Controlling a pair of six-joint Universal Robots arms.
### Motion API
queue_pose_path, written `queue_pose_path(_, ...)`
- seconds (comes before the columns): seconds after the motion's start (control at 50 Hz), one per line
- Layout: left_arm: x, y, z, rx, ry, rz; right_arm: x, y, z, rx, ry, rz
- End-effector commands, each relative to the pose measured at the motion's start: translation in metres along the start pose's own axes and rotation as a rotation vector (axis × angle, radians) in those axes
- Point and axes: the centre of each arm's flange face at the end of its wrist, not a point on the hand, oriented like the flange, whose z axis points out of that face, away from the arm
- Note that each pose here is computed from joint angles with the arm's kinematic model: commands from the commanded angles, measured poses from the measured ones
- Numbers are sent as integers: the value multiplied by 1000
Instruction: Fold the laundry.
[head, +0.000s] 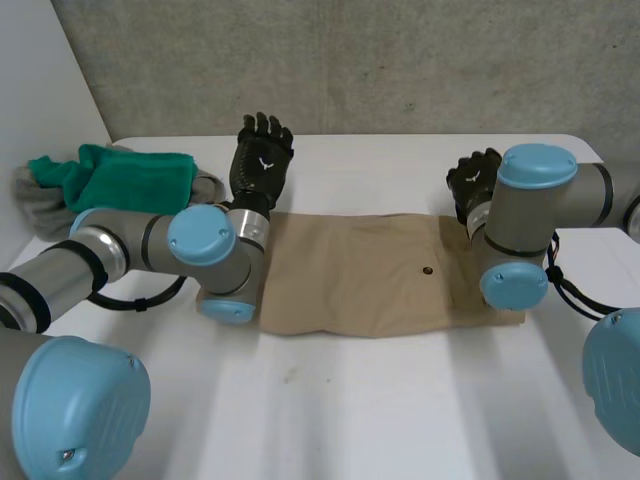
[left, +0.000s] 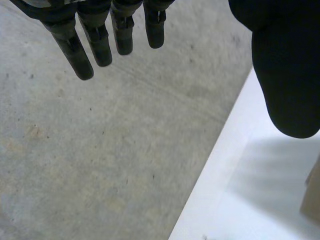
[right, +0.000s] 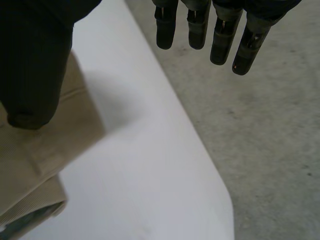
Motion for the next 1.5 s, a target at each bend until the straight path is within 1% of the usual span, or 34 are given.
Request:
queue_pose_path(0.02, -22, -26, -18, 30, -2, -161, 42, -41, -32, 65, 36, 157)
queue_pose_path(0.06, -31, -35, -22, 28, -1, -184, 50, -49, -51, 77, 13, 188)
queue_pose_path(0.1, -42, -44, -31, 20, 6, -219, 53, -50, -63, 79, -11, 195)
queue_pose_path(0.16, -47, -46, -46, -24, 39, -257, 52, -46, -87, 54, -97, 192)
queue_pose_path(0.2, -51, -51, -62, -68, 89, -301, 49, -37, -96, 16, -144, 194)
queue_pose_path(0.24, -57, -57, -72, -95, 124, -332, 46, -20, -108, -63, -209, 201)
queue_pose_path(0.28, -61, -62, -90, -155, 193, -384, 39, -1, -118, -151, -275, 214)
queue_pose_path(0.32, -63, -65, -106, -222, 257, -437, 35, 8, -123, -191, -302, 225)
queue_pose_path(0.38, -64, -67, -120, -282, 308, -488, 30, 23, -127, -237, -323, 249)
queue_pose_path(0.4, -65, -68, -128, -312, 334, -512, 29, 26, -127, -241, -323, 255)
queue_pose_path(0.46, -68, -69, -136, -348, 345, -539, 30, 35, -122, -223, -309, 275)
queue_pose_path(0.56, -69, -68, -141, -360, 347, -539, 22, 51, -107, -201, -289, 286)
queue_pose_path(0.7, -68, -67, -142, -364, 346, -538, 11, 70, -94, -232, -278, 276)
queue_pose_path(0.8, -72, -71, -142, -357, 339, -538, 29, 85, -94, -266, -220, 306)
queue_pose_path(0.86, -78, -77, -142, -342, 330, -540, 59, 74, -101, -226, -151, 285)
queue_pose_path(0.9, -81, -80, -142, -334, 326, -541, 82, 67, -108, -209, -102, 243)
queue_pose_path(0.94, -86, -85, -143, -320, 319, -542, 94, 68, -111, -214, -82, 198)
queue_pose_path(0.96, -87, -86, -144, -318, 319, -542, 97, 71, -112, -223, -77, 174)
queue_pose_path(0.98, -89, -87, -145, -316, 317, -542, 102, 76, -111, -239, -75, 120)
queue_pose_path(1.02, -92, -90, -147, -308, 312, -541, 108, 76, -111, -242, -62, 57)
queue_pose_path(1.04, -93, -90, -148, -308, 312, -543, 110, 75, -109, -237, -58, 0)
queue_pose_path(1.1, -94, -91, -151, -310, 312, -541, 112, 69, -107, -208, -59, -71)
queue_pose_path(1.12, -94, -91, -151, -310, 312, -542, 106, 56, -108, -169, -70, -103)
queue_pose_path(1.18, -94, -90, -153, -312, 311, -542, 84, 19, -112, -50, -113, -141)
queue_pose_path(1.2, -94, -90, -153, -312, 309, -542, 72, -2, -116, 21, -131, -154)
queue_pose_path(1.24, -95, -88, -152, -315, 300, -541, 56, -22, -123, 88, -165, -166)
queue_pose_path(1.26, -96, -87, -151, -316, 297, -541, 37, -39, -130, 156, -206, -184)
queue_pose_path(1.32, -99, -85, -148, -316, 285, -541, 6, -58, -140, 264, -289, -205)
queue_pose_path(1.34, -100, -85, -147, -314, 280, -540, -17, -70, -151, 353, -356, -215)
queue_pose_path(1.4, -102, -86, -144, -304, 273, -541, -49, -84, -169, 463, -463, -228)
queue_pose_path(1.42, -103, -87, -143, -301, 270, -541, -68, -86, -177, 496, -527, -218)
queue_pose_path(1.5, -105, -89, -135, -282, 253, -540, -98, -80, -189, 494, -631, -216)
